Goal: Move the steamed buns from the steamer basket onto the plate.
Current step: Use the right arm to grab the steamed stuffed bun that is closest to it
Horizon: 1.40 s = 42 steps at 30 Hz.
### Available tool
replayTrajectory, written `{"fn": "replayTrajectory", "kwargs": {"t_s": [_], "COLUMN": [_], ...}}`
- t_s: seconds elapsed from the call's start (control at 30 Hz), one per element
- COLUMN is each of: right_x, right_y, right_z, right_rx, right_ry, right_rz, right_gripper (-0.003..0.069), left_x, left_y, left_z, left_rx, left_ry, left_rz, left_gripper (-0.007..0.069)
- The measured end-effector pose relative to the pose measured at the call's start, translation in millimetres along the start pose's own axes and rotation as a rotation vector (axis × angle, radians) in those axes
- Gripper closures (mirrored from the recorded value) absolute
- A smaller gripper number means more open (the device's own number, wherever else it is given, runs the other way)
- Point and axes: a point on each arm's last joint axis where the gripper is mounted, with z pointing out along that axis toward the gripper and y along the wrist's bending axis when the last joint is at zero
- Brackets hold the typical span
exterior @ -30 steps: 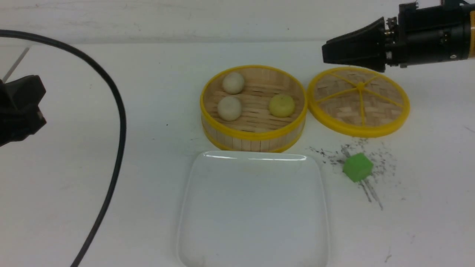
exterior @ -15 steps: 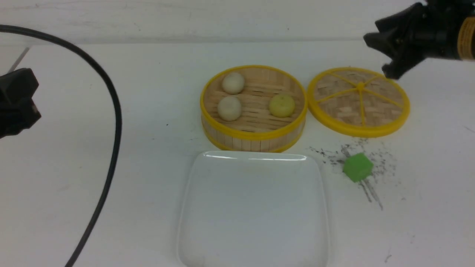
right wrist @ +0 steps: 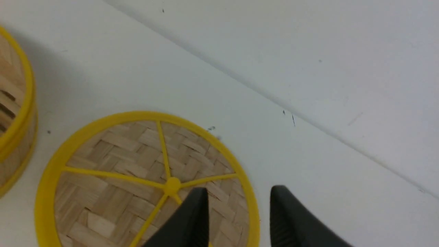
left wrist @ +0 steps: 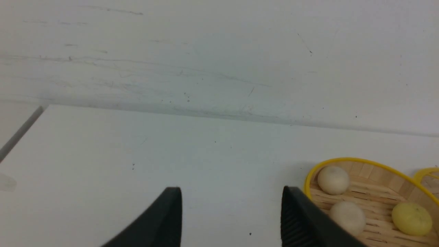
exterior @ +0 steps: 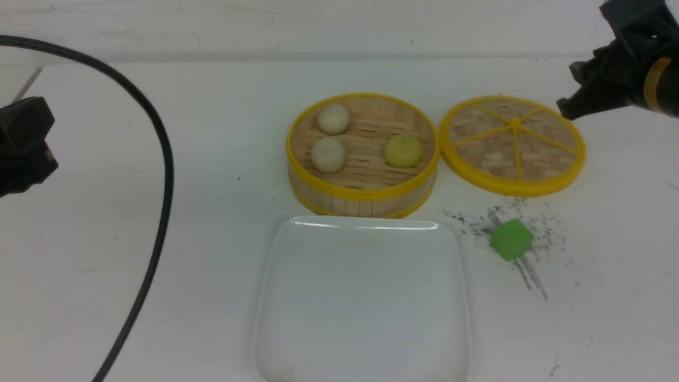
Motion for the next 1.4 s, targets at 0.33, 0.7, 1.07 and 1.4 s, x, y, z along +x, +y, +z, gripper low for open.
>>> {"fn": "replayTrajectory", "kwargs": {"t_s": [0.33, 0.7, 1.07, 1.4], "right_x": [-6.5, -15.2, -13.9, -10.1], "right_y": [15.1, 38.3, 40.4, 38.3], "right_z": [-3.4, -16.8, -24.2, -35.8], "right_rx": [-0.169, -0.467, -0.624, -0.809], "right_ry": [-0.017, 0.091, 0.159, 0.221], "right_rz": [0.438, 0.906, 0.985, 1.001], "right_gripper": [0.0384, 0.0386, 0.0400, 0.0434], "left_x": [0.0, -0.4, -0.5, -0.5], "left_y": [0.0, 0.2, 0.3, 0.3], "left_z": [0.0, 0.0, 0.0, 0.0], "left_rx": [0.000, -0.002, -0.003, -0.003], "left_ry": [0.000, -0.004, -0.006, -0.006], "left_rz": [0.000, 0.000, 0.000, 0.000], "left_gripper": [0.0216, 0.0216, 0.0216, 0.0216]}}
